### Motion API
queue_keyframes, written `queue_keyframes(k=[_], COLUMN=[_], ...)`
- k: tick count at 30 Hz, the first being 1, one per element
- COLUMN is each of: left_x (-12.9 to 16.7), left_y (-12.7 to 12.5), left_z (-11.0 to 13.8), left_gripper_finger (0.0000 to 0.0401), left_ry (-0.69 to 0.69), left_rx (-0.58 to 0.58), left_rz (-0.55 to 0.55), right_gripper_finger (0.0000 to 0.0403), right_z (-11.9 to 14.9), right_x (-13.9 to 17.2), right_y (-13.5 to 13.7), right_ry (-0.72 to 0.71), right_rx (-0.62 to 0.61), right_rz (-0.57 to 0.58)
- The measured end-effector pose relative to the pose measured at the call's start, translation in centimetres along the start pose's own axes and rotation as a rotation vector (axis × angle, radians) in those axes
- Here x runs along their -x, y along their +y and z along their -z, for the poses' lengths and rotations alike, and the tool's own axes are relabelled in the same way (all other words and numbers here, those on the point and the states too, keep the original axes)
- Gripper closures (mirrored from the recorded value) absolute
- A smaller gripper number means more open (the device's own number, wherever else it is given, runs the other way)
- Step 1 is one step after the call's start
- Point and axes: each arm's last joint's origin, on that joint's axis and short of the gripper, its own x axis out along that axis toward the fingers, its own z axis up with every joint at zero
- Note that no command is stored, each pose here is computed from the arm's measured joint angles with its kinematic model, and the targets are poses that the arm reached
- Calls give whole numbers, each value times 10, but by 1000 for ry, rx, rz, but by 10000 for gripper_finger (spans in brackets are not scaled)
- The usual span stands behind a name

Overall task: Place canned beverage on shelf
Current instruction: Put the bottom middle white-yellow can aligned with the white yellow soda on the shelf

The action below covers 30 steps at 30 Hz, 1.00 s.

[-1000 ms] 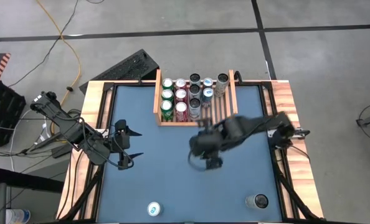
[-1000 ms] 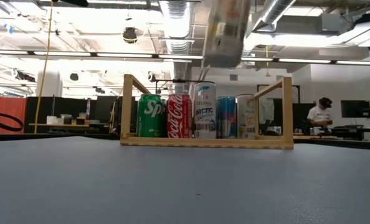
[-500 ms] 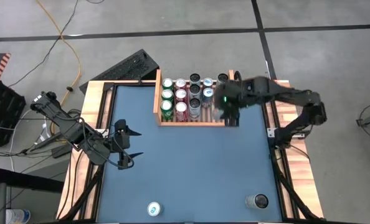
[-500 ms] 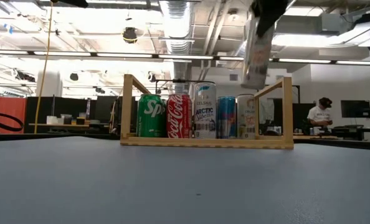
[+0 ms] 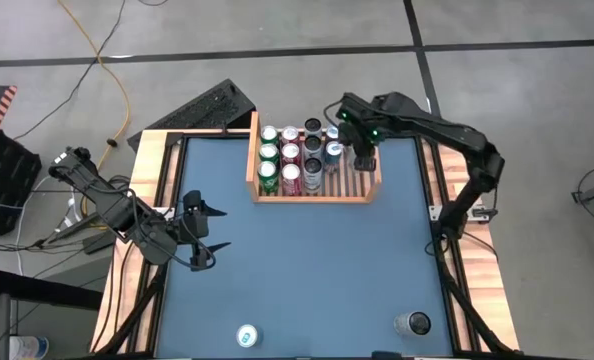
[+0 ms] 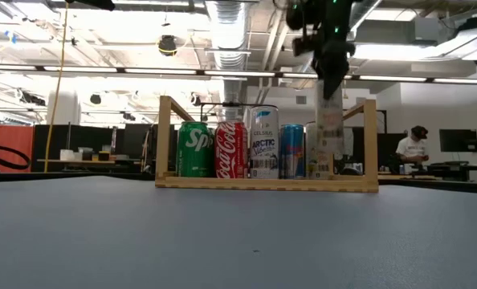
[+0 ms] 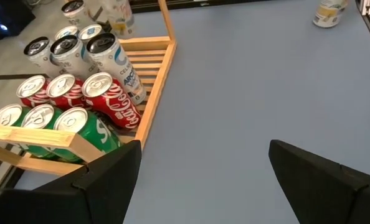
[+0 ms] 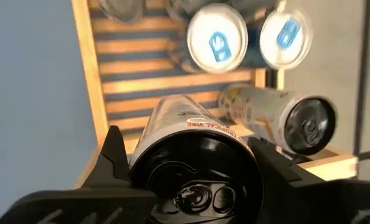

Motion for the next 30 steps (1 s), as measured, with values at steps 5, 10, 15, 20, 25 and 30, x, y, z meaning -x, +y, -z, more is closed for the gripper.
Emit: queue_keyframes(k=[5, 10, 15, 20, 25, 30], left_x=[0, 0, 0, 0, 0, 0], left_y=[0, 0, 1, 1, 2, 2], left_z=[0, 0, 0, 0, -1, -1], left_gripper_finger=[60, 60, 60, 60, 60, 60], left_ry=[0, -6, -10, -16, -23, -32], left_rx=[0, 0, 2, 9, 9, 9], left_rz=[0, -18, -28, -42, -60, -84], right_gripper_finger=[244, 244, 244, 244, 244, 244], right_z=[1, -1, 0, 8, 16, 17], right_x=[-21, -29, -29, -40, -64, -76], right_y=[-19, -31, -36, -40, -42, -41], right_ry=[31, -20, -46, -43, -33, -44], right_rx=[-19, -5, 0, -6, 4, 56], right_rz=[-30, -46, -47, -83, -81, -62])
